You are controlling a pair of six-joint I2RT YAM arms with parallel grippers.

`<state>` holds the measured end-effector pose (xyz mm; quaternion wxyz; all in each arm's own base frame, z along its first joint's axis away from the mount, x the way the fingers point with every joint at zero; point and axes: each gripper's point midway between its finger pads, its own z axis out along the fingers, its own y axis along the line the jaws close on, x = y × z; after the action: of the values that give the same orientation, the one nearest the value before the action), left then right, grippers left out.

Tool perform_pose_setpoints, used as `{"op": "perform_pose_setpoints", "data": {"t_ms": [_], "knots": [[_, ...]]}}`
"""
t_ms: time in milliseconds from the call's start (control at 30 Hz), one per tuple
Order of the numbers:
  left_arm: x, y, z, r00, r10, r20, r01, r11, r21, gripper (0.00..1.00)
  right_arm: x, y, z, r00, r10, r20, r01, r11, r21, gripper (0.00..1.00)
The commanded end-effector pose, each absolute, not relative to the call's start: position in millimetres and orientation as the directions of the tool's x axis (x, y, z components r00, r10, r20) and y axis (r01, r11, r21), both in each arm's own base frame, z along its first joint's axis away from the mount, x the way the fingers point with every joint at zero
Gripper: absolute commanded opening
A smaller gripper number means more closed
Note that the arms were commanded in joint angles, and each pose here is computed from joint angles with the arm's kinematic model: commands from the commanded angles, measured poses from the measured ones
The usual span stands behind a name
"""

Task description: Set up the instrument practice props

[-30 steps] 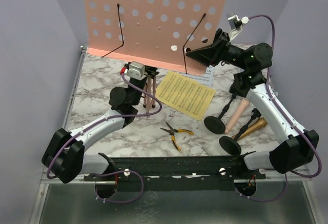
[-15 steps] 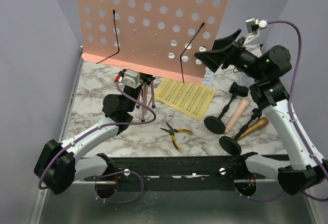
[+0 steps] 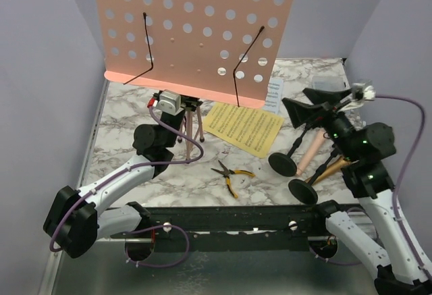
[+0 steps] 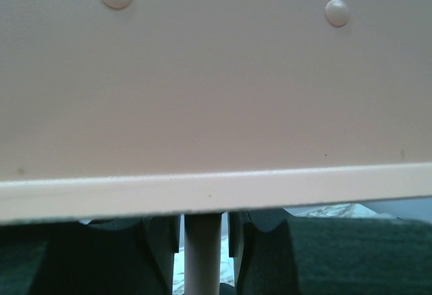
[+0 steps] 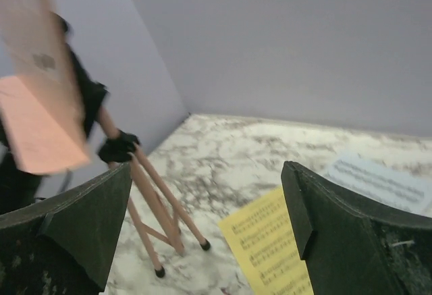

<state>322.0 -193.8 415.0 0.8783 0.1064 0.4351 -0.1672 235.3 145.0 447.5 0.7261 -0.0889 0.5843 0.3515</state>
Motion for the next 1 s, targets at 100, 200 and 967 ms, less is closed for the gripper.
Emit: {"op": "perform_pose_setpoints", "data": {"t_ms": [100, 200, 967], "knots": [[308, -174, 443, 0.613, -0.255, -0.748, 0.375, 0.927, -0.008, 0.00, 299, 155, 322, -0.064, 0.398, -0.915, -0.507, 0.777, 0.373, 1.00], [308, -171, 444, 0.617, -0.251, -0.746, 0.367, 0.930, -0.009, 0.00, 310, 189, 286, -0.199, 0.395, -0.897, -0.595, 0.679, 0.431, 1.00], [296, -138, 460, 0.644, -0.303, -0.702, 0.380, 0.924, -0.050, 0.00, 356, 415, 225, 0.002, 0.136, -0.991, -0.658, 0.746, 0.101, 0.54]]}}
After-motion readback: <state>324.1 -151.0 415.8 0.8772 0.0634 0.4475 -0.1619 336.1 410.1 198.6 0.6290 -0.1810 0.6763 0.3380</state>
